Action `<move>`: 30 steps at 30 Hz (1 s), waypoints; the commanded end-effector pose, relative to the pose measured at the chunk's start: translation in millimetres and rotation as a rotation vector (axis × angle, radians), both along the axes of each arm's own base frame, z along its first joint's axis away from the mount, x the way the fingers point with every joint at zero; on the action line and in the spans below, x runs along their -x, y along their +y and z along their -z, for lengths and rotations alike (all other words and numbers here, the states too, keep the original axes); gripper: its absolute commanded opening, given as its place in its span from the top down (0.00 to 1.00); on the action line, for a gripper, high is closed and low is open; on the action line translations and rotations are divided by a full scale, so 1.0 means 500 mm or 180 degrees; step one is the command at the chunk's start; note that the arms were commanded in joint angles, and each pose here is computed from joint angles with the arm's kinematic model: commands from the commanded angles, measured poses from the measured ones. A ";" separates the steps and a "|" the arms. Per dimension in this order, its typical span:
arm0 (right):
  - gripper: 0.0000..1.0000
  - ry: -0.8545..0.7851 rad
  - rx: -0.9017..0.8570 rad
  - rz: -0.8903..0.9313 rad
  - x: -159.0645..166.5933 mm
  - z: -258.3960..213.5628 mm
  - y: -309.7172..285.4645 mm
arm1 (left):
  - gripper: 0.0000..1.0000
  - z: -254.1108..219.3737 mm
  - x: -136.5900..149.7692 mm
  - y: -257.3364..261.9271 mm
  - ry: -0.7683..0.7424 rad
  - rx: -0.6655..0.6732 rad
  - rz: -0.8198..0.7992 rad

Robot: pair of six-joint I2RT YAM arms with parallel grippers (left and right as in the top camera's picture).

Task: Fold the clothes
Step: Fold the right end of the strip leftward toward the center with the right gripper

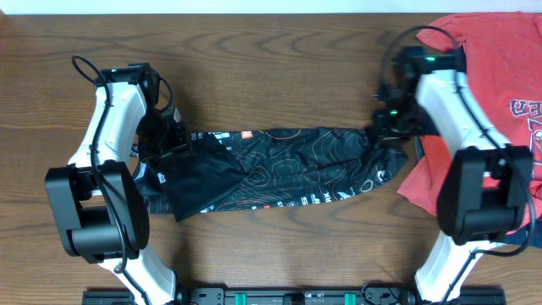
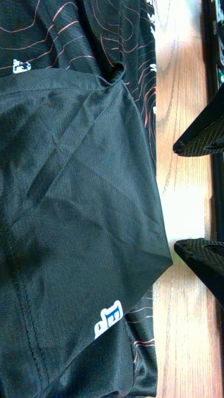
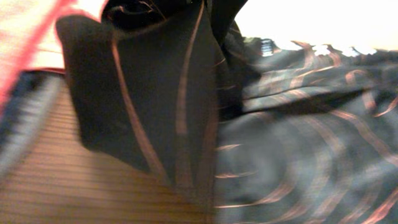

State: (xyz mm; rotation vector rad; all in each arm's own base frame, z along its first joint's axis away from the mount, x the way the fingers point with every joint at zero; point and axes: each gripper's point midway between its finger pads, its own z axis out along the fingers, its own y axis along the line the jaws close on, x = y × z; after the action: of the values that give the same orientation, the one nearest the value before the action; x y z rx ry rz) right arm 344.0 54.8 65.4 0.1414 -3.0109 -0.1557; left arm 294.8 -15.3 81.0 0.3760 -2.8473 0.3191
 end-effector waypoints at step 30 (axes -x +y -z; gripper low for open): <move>0.94 -0.0449 -0.0352 -0.0654 0.085 -0.018 0.418 | 0.55 0.002 0.001 0.004 0.0018 -0.0027 -0.0006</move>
State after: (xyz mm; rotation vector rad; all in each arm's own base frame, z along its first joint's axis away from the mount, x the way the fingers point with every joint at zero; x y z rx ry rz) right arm 308.0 246.0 65.1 0.4599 -3.1026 -0.2270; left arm 294.7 -15.2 81.1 0.3760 -2.8470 0.3185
